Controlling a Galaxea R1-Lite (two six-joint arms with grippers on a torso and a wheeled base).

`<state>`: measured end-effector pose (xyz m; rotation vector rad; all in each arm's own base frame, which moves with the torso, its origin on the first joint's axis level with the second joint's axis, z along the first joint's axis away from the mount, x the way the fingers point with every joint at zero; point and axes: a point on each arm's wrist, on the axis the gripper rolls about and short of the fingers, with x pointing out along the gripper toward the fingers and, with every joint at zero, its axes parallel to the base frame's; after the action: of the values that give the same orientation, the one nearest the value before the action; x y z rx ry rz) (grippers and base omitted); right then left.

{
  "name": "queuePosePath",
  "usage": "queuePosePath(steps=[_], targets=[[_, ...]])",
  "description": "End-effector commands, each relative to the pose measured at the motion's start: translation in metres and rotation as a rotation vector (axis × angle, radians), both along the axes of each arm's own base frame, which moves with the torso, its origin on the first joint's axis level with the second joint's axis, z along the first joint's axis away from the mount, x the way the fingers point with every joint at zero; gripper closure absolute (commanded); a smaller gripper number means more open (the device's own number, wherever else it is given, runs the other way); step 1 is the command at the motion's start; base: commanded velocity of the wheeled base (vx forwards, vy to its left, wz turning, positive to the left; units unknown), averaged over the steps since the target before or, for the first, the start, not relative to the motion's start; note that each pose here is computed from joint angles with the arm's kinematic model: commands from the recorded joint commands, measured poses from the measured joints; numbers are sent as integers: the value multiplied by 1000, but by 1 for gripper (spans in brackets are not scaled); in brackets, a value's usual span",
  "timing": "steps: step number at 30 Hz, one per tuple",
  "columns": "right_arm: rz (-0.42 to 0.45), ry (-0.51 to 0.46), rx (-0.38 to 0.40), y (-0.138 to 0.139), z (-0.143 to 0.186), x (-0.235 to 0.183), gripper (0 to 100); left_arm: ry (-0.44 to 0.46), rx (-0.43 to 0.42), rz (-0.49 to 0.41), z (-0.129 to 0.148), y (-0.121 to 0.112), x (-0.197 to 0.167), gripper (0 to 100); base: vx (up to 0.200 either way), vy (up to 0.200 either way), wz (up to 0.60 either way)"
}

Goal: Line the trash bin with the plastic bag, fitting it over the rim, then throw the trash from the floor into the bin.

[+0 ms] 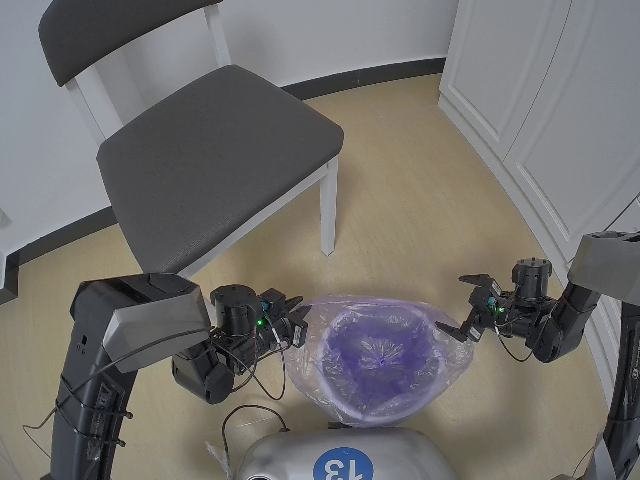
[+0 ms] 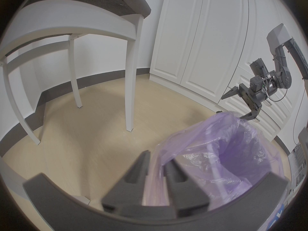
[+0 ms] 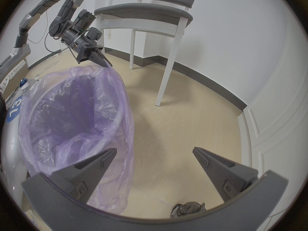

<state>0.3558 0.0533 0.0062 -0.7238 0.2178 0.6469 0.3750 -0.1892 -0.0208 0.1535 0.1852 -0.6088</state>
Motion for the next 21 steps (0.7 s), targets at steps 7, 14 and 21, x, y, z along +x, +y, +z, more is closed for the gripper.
queuePosePath(steps=[7,14,21], targets=[[-2,-19,-5,-5,0,-24,0,-34,2,7,14,10,-22,0,0,0,0],[-8,39,-12,-8,-15,-33,0,35,49,12,-4,18,-32,0,0,0,0],[-7,74,-20,-8,-35,-30,0,61,88,38,-26,27,-24,0,0,0,0]])
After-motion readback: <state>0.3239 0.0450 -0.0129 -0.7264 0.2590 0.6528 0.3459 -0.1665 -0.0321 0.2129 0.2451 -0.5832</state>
